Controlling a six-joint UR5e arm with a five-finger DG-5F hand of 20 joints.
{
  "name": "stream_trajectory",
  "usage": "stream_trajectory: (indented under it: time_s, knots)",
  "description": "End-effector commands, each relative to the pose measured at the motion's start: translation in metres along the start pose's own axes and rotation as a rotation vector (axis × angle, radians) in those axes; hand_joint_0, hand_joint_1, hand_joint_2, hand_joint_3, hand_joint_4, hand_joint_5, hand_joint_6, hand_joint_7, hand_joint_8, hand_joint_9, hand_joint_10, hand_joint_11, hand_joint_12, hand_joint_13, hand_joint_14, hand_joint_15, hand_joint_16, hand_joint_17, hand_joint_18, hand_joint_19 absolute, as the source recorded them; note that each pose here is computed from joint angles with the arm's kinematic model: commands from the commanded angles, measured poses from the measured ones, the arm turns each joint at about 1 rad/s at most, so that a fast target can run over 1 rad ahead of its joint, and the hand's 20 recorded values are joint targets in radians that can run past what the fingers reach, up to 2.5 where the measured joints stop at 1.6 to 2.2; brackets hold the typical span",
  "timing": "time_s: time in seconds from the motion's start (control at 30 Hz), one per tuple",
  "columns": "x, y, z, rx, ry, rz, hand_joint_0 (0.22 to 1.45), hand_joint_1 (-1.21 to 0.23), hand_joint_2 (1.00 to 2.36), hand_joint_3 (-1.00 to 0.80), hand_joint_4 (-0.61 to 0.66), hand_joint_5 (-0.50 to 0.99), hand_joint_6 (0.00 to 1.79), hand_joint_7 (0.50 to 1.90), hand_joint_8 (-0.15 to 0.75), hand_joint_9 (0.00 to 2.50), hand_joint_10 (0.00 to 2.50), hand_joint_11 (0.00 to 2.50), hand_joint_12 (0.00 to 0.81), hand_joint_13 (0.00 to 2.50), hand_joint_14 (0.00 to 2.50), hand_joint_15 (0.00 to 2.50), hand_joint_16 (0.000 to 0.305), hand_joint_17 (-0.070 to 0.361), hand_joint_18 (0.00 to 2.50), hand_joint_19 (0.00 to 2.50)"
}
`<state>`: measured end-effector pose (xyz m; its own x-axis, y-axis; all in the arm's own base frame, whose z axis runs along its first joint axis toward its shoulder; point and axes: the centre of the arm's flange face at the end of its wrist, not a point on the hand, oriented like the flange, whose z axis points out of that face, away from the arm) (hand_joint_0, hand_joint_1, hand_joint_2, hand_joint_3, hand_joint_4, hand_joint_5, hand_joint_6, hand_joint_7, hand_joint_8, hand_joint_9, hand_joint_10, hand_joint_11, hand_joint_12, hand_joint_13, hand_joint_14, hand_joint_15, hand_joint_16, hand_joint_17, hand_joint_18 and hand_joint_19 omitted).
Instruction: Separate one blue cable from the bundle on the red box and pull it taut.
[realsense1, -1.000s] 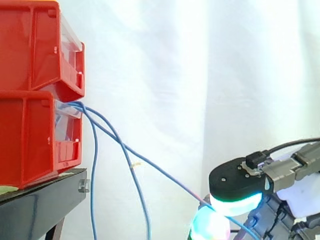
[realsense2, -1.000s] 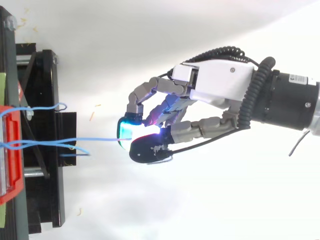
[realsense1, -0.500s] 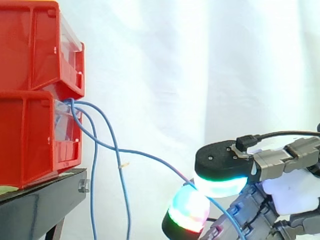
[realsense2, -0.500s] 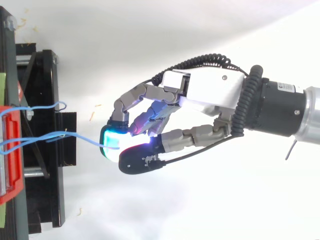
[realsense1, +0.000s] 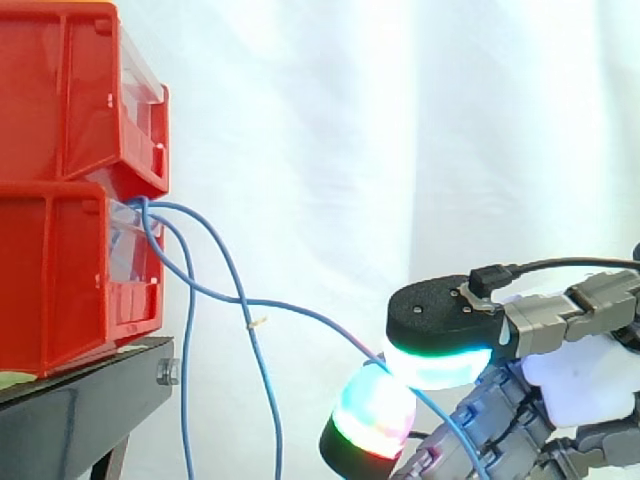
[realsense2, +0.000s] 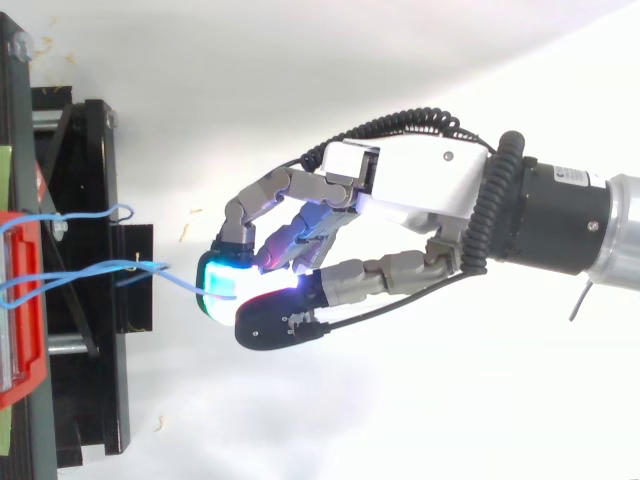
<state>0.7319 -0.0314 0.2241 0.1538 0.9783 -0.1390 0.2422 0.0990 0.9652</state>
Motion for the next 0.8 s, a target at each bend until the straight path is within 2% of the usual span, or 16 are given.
stream_trajectory:
  time_s: [0.0,0.77]
  knots:
    - [0.0002,-0.0008,0.0003,0.001,0.0,0.0,0.55,-0.77,1.2,-0.14,-0.03,0.0,0.86,0.92,0.311,0.89,0.0,0.0,0.467,0.86,0.01,0.36,0.071,0.16,0.86,0.51]
    - [0.0,0.0002,0.0,-0.001,0.0,0.0,0.56,-0.77,1.15,-0.13,-0.03,0.0,0.86,0.92,0.313,0.9,0.0,0.02,0.463,0.86,0.01,0.36,0.07,0.158,0.86,0.5]
